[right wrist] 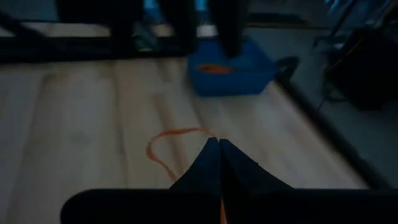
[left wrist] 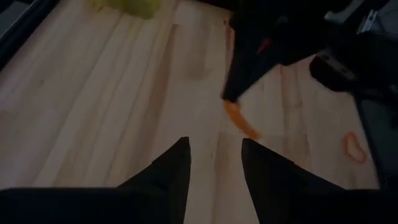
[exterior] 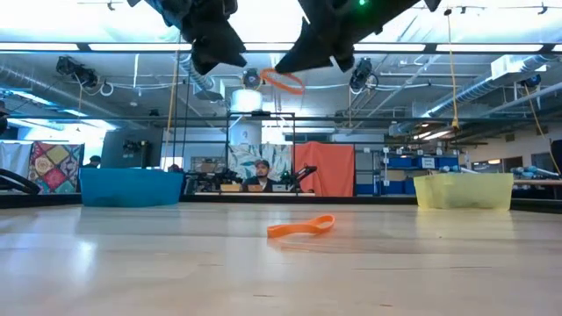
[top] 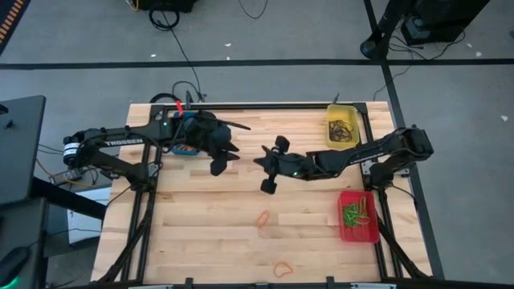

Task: Sort rubber bands into baskets
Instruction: Put the orange rubber band into the blue bin

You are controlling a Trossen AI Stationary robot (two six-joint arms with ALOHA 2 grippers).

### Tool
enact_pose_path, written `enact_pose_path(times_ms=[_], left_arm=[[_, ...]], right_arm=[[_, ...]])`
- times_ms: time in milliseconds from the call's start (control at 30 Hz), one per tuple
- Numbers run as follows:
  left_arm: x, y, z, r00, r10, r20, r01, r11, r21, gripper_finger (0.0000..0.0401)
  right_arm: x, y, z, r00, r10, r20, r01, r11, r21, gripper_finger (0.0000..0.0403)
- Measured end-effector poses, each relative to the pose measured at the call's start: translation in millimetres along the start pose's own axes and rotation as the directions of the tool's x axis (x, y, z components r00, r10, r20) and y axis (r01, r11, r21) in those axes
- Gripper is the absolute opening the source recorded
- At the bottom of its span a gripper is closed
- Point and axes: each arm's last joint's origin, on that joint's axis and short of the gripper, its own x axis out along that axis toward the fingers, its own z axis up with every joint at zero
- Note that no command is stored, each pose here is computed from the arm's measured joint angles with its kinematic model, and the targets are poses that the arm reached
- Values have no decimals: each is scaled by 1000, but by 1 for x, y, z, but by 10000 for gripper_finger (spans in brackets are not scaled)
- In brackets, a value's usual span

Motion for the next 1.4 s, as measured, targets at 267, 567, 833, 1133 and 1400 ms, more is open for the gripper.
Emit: enact_pose_path(times_ms=[267, 567, 833, 1133, 1400], left_arm=[[18, 3, 9, 997, 0, 80, 16, 978, -207, 147], [54, 10, 2, 1000, -24, 2, 24, 957, -289, 147], [57, 13, 4, 1000, -15, 19, 20, 966, -258, 70], [55, 23, 6, 999, 10, 40, 1, 965, -262, 4], [51, 38, 1, 999, 34, -25, -39, 959, -282, 2]], right_arm=[[4, -15, 12, 990, -101, 98, 108, 992, -66, 2], [4, -19, 16, 979, -157, 130, 169, 981, -92, 3], [4, -17, 16, 980, -153, 129, 166, 981, -99, 3], [5, -19, 15, 984, -131, 122, 143, 985, -94, 10], [16, -39, 5, 1000, -30, 6, 29, 986, 166, 85]])
